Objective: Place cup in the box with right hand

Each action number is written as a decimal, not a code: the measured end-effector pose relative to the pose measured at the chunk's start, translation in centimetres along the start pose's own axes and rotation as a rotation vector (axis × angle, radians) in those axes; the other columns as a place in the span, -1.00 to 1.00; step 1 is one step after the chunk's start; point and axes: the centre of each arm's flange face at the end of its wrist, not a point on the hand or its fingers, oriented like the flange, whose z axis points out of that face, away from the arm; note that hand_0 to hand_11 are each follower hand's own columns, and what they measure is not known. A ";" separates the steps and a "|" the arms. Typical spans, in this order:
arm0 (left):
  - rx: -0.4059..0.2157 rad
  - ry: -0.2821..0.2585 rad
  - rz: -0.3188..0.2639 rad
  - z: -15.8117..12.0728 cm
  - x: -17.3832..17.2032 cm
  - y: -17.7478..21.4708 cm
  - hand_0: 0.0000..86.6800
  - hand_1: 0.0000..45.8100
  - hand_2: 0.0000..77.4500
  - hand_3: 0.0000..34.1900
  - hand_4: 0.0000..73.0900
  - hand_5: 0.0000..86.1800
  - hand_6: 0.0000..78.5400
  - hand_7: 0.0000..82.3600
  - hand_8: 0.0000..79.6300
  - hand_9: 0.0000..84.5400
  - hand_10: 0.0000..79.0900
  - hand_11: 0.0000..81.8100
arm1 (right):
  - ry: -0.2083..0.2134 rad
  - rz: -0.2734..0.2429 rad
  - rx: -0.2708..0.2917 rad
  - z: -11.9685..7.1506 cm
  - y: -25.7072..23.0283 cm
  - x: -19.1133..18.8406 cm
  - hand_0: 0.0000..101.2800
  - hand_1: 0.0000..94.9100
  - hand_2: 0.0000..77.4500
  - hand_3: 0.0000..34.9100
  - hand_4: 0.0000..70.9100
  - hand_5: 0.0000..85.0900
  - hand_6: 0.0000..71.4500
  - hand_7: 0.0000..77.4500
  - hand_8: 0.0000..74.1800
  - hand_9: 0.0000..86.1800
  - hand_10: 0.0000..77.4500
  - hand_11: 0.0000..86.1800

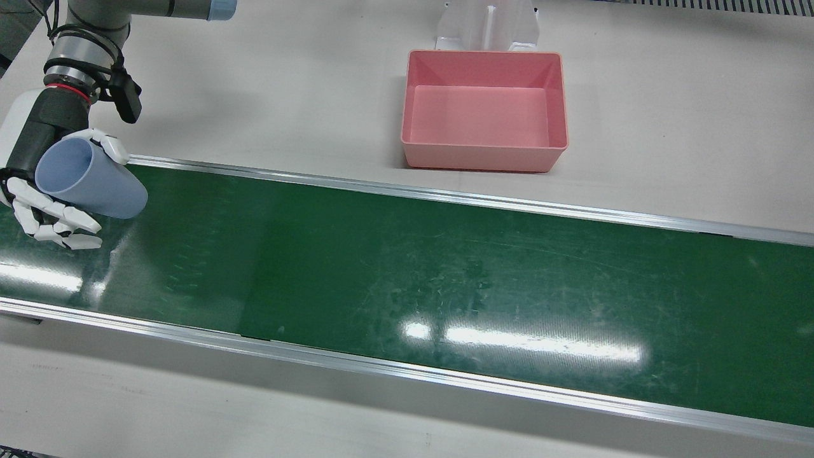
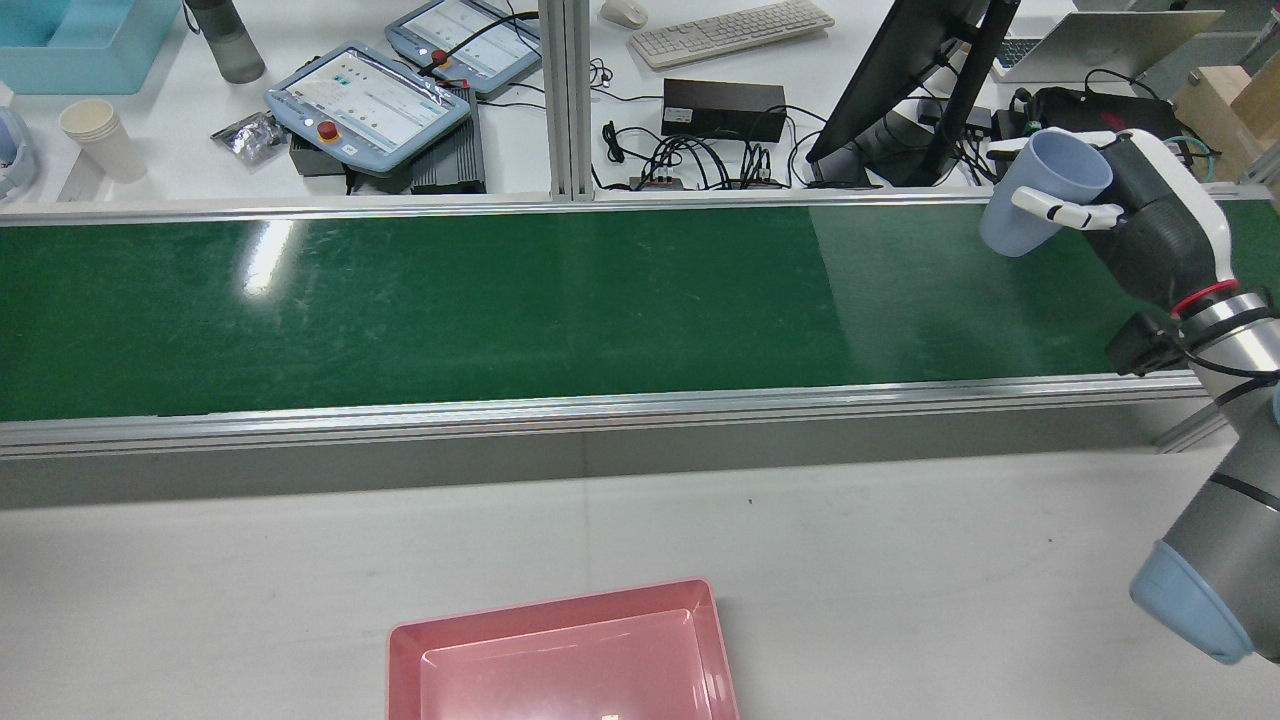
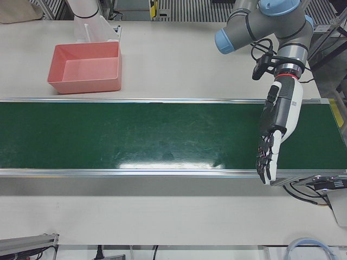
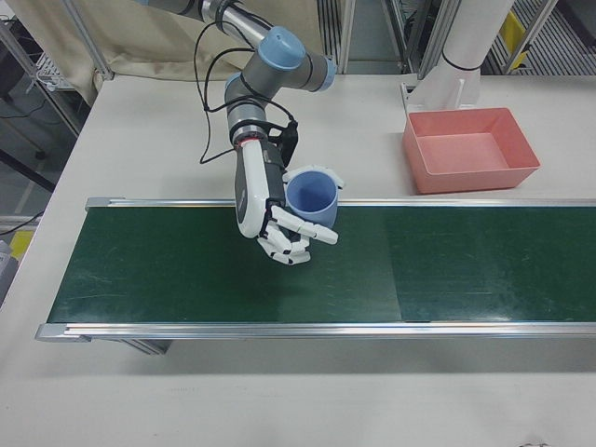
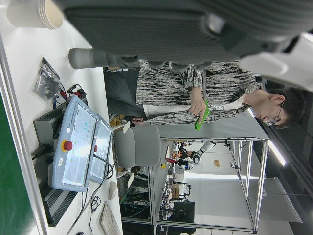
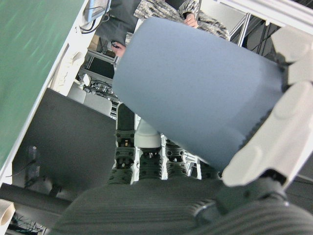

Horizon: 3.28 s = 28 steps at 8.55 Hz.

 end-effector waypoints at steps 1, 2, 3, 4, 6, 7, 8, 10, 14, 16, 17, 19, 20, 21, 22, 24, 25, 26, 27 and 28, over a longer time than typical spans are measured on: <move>0.000 0.000 0.000 0.0 0.0 0.0 -1.00 -0.98 -0.97 -1.00 -0.97 -1.00 -0.99 -0.99 -1.00 -1.00 -1.00 -1.00 | 0.000 -0.004 -0.046 -0.9 2.4 -0.6 -0.18 -0.92 -0.13 -1.00 0.03 -0.82 0.02 0.80 0.57 0.76 -0.30 -0.15; 0.000 0.000 0.000 0.0 0.0 0.0 -1.00 -0.98 -0.97 -1.00 -0.97 -0.99 -0.99 -0.99 -1.00 -1.00 -1.00 -1.00 | 0.008 -0.006 -0.099 -1.9 5.3 -0.7 -0.18 -0.92 -0.13 -1.00 0.03 -0.82 0.02 0.80 0.57 0.76 -0.30 -0.09; -0.001 0.000 0.000 0.0 0.0 0.0 -1.00 -0.98 -0.97 -1.00 -0.97 -0.99 -0.99 -0.99 -1.00 -1.00 -1.00 -1.00 | 0.034 -0.011 -0.135 -3.0 7.9 -0.3 -0.18 -0.92 -0.13 -1.00 0.03 -0.82 0.02 0.80 0.57 0.76 -0.30 -0.09; -0.001 0.000 0.000 0.0 0.0 0.1 -1.00 -0.98 -0.97 -1.00 -0.97 -0.99 -0.99 -0.99 -1.00 -1.00 -1.00 -1.00 | 0.074 -0.017 -0.170 -4.3 10.7 0.6 -0.18 -0.92 -0.13 -1.00 0.05 -0.85 0.02 0.80 0.51 0.76 -0.31 -0.15; -0.001 0.000 0.000 0.0 0.0 0.1 -1.00 -0.98 -0.97 -1.00 -0.97 -0.99 -0.99 -0.99 -1.00 -1.00 -1.00 -1.00 | 0.163 -0.034 -0.247 -7.1 15.5 3.6 -0.17 -0.92 -0.13 -1.00 0.05 -0.85 0.02 0.80 0.53 0.76 -0.31 -0.13; -0.001 0.000 0.000 0.0 0.0 0.1 -1.00 -0.98 -0.97 -1.00 -0.97 -1.00 -0.99 -0.99 -1.00 -1.00 -1.00 -1.00 | 0.209 -0.038 -0.290 -8.3 17.7 5.8 -0.17 -0.92 -0.13 -1.00 0.05 -0.83 0.02 0.82 0.54 0.76 -0.31 -0.13; 0.000 0.000 0.000 0.0 0.0 0.1 -1.00 -0.98 -0.97 -1.00 -0.97 -1.00 -0.99 -0.99 -1.00 -1.00 -1.00 -1.00 | 0.248 -0.039 -0.321 -9.6 19.5 8.0 -0.17 -0.92 -0.13 -1.00 0.05 -0.83 -0.04 0.83 0.54 0.76 -0.31 -0.14; -0.001 0.000 0.000 0.0 0.0 0.1 -1.00 -0.98 -0.97 -1.00 -0.97 -1.00 -1.00 -0.99 -1.00 -1.00 -1.00 -1.00 | 0.325 -0.026 -0.360 -13.7 23.7 13.6 -0.18 -0.92 -0.13 -1.00 0.05 -0.83 -0.02 0.82 0.54 0.76 -0.31 -0.14; 0.000 0.000 0.000 0.0 0.0 0.0 -1.00 -0.98 -0.97 -1.00 -0.97 -1.00 -0.99 -0.99 -1.00 -1.00 -1.00 -1.00 | 0.417 -0.049 -0.386 -19.0 26.9 19.7 -0.18 -0.92 -0.11 -1.00 0.05 -0.85 -0.04 0.82 0.49 0.76 -0.32 -0.13; 0.000 0.000 0.000 0.0 0.0 0.0 -1.00 -0.98 -0.97 -1.00 -0.97 -0.99 -0.99 -0.99 -1.00 -1.00 -1.00 -1.00 | 0.434 -0.059 -0.390 -19.7 27.0 20.5 -0.18 -0.90 -0.16 -1.00 0.05 -0.85 -0.54 0.82 -0.18 -1.00 -0.83 -0.68; 0.000 0.000 0.000 0.0 0.0 0.0 -1.00 -0.98 -0.97 -1.00 -0.97 -0.99 -0.99 -0.99 -1.00 -1.00 -1.00 -1.00 | 0.440 -0.065 -0.390 -19.9 26.9 20.8 -0.20 -0.90 -0.16 -1.00 0.05 -0.90 -0.92 0.54 -0.44 -0.91 -0.99 -0.97; 0.000 0.000 0.000 0.0 0.0 0.0 -1.00 -0.98 -0.97 -1.00 -0.97 -1.00 -1.00 -0.99 -1.00 -1.00 -1.00 -1.00 | 0.445 -0.071 -0.389 -20.0 26.6 20.9 -0.09 -0.90 -0.16 -1.00 -0.14 -0.78 -0.98 0.18 -0.87 -0.84 -0.99 -0.97; 0.000 0.000 0.000 0.0 0.0 0.0 -1.00 -0.98 -0.97 -1.00 -0.97 -1.00 -0.99 -0.99 -1.00 -1.00 -1.00 -1.00 | 0.445 -0.072 -0.387 -19.9 26.5 20.9 -0.09 -0.33 -0.99 -0.90 -0.40 -0.91 -0.98 -0.27 -0.71 -0.80 -0.99 -0.97; 0.000 0.000 0.000 0.0 0.0 0.0 -1.00 -0.98 -0.97 -1.00 -0.97 -0.99 -0.99 -0.99 -1.00 -1.00 -1.00 -1.00 | 0.442 -0.070 -0.386 -19.8 26.4 20.7 -0.09 -0.76 -0.99 -0.90 -0.85 -0.90 -0.97 -0.63 -0.71 -0.80 -0.99 -0.99; 0.000 0.000 0.000 0.0 0.0 0.0 -1.00 -0.98 -0.97 -1.00 -0.97 -1.00 -0.99 -0.99 -1.00 -1.00 -1.00 -1.00 | 0.432 -0.066 -0.384 -19.4 26.4 20.3 -0.09 -0.76 -0.99 -0.82 -1.00 -0.90 -0.98 -0.96 -0.82 -0.82 -0.99 -0.99; 0.000 0.000 0.000 0.0 0.0 0.0 -1.00 -0.98 -0.97 -1.00 -0.97 -1.00 -0.99 -0.99 -1.00 -1.00 -1.00 -1.00 | 0.397 -0.040 -0.377 -18.0 26.3 18.4 -0.09 -0.71 -0.99 -0.70 -1.00 -0.90 -0.98 -0.96 -0.79 -0.78 -0.99 -0.99; 0.000 0.000 0.000 0.0 0.0 0.0 -1.00 -0.98 -0.97 -1.00 -0.97 -1.00 -0.99 -0.99 -1.00 -1.00 -1.00 -1.00 | 0.357 -0.021 -0.368 -16.8 26.0 16.1 -0.10 -0.71 -0.99 -0.68 -1.00 -0.88 -0.98 -0.97 -0.75 -0.73 -0.99 -0.99; 0.000 0.000 0.000 0.0 0.0 0.0 -1.00 -0.98 -0.97 -1.00 -0.97 -0.99 -1.00 -0.99 -1.00 -1.00 -1.00 -1.00 | 0.320 -0.004 -0.347 -15.7 24.9 13.5 -0.10 -0.71 -0.99 -0.68 -1.00 -0.88 -0.98 -0.97 -0.75 -0.73 -0.99 -0.99; 0.000 0.000 0.000 0.0 0.0 0.0 -1.00 -0.98 -0.97 -1.00 -0.97 -0.99 -1.00 -0.99 -1.00 -1.00 -1.00 -1.00 | 0.294 0.014 -0.316 -14.6 22.7 10.8 -0.09 -0.70 -0.92 -0.68 -1.00 -0.88 -0.98 -0.80 -0.75 -0.76 -0.99 -0.99; 0.000 0.000 0.000 0.0 0.0 0.0 -1.00 -0.98 -0.97 -1.00 -0.97 -0.99 -1.00 -0.99 -1.00 -1.00 -1.00 -1.00 | 0.278 0.020 -0.290 -13.5 20.2 8.3 -0.10 -0.72 -0.86 -0.92 -1.00 -0.88 -0.88 -0.76 -0.75 -0.71 -0.99 -0.99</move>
